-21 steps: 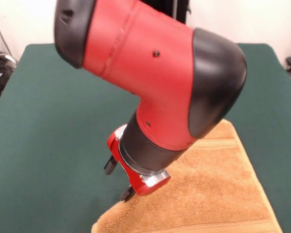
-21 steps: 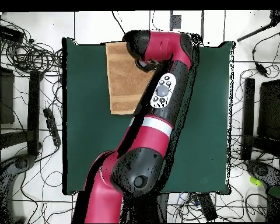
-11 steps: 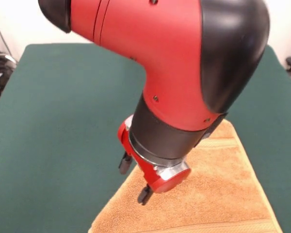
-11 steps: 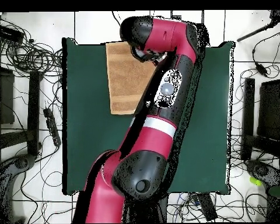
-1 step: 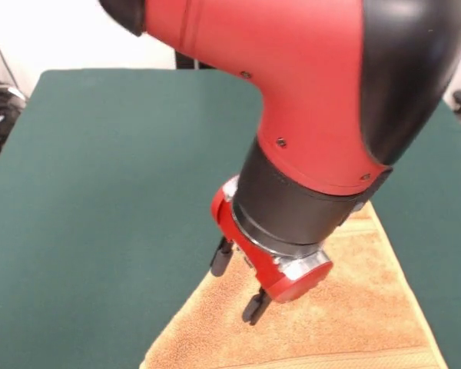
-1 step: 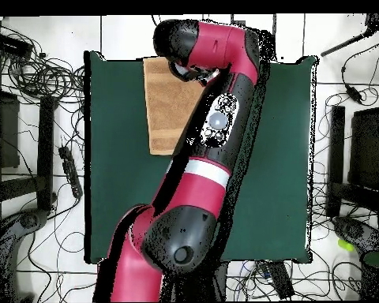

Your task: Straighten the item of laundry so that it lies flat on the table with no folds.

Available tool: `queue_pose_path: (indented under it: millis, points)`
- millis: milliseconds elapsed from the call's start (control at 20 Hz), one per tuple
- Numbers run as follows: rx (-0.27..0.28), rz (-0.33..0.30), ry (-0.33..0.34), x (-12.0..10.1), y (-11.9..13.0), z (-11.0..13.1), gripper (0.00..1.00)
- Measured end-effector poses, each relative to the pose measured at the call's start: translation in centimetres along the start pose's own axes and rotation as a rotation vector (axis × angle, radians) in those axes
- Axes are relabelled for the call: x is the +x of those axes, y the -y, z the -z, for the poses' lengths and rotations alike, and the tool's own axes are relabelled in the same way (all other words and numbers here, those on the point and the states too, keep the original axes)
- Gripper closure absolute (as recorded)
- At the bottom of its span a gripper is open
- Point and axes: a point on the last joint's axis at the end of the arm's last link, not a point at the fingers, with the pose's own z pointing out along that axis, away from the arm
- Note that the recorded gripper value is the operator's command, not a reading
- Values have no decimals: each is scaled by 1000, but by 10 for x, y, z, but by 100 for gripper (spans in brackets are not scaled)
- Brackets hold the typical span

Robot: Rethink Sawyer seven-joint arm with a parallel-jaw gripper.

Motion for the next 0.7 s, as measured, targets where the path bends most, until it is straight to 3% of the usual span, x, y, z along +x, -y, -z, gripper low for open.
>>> queue_pose_path:
  millis: [350,700]
  points:
    - [-80,-39,69,28,2,16,0]
    - [-173,-134,89,20,26,39,0]
